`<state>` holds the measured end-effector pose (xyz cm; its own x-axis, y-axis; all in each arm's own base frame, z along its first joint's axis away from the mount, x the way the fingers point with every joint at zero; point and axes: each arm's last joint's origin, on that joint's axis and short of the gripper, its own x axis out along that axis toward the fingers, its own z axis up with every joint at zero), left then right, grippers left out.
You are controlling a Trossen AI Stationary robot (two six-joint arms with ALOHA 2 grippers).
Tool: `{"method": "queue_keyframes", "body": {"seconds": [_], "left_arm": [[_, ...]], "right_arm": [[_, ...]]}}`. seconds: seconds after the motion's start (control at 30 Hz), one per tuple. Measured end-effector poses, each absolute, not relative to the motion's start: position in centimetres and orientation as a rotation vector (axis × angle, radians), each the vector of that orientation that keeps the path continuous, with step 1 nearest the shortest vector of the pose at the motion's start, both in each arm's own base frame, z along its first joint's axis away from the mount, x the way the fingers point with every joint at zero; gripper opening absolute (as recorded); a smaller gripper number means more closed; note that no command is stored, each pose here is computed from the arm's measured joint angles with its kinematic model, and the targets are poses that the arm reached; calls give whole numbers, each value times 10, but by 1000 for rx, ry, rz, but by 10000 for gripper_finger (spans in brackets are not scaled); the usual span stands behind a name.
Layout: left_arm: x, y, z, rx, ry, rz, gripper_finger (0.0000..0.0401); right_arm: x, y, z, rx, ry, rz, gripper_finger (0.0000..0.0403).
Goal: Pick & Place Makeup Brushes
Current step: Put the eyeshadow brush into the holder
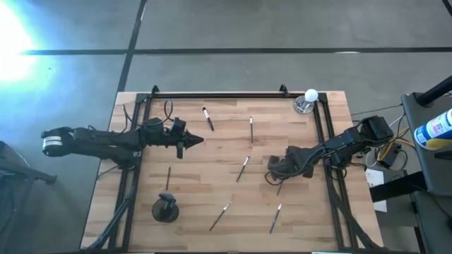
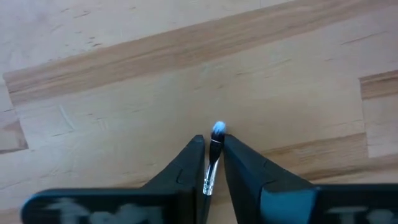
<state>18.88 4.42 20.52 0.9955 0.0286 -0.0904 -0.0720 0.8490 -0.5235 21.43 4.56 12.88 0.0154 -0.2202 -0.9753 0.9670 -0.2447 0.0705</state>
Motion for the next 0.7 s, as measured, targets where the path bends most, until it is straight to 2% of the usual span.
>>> {"method": "queue_keyframes", "body": {"seconds": [0.43, 0.57, 0.7], "left_arm": [[189, 45, 205, -583, 72, 80, 0], [189, 45, 205, -639, 67, 90, 0], [189, 46, 205, -704, 63, 93, 0]], "right_arm": [[214, 45, 129, 1185, 900, -1367, 38], [215, 43, 135, 1166, 813, -1326, 34], [215, 40, 147, 1139, 719, -1269, 12]]}}
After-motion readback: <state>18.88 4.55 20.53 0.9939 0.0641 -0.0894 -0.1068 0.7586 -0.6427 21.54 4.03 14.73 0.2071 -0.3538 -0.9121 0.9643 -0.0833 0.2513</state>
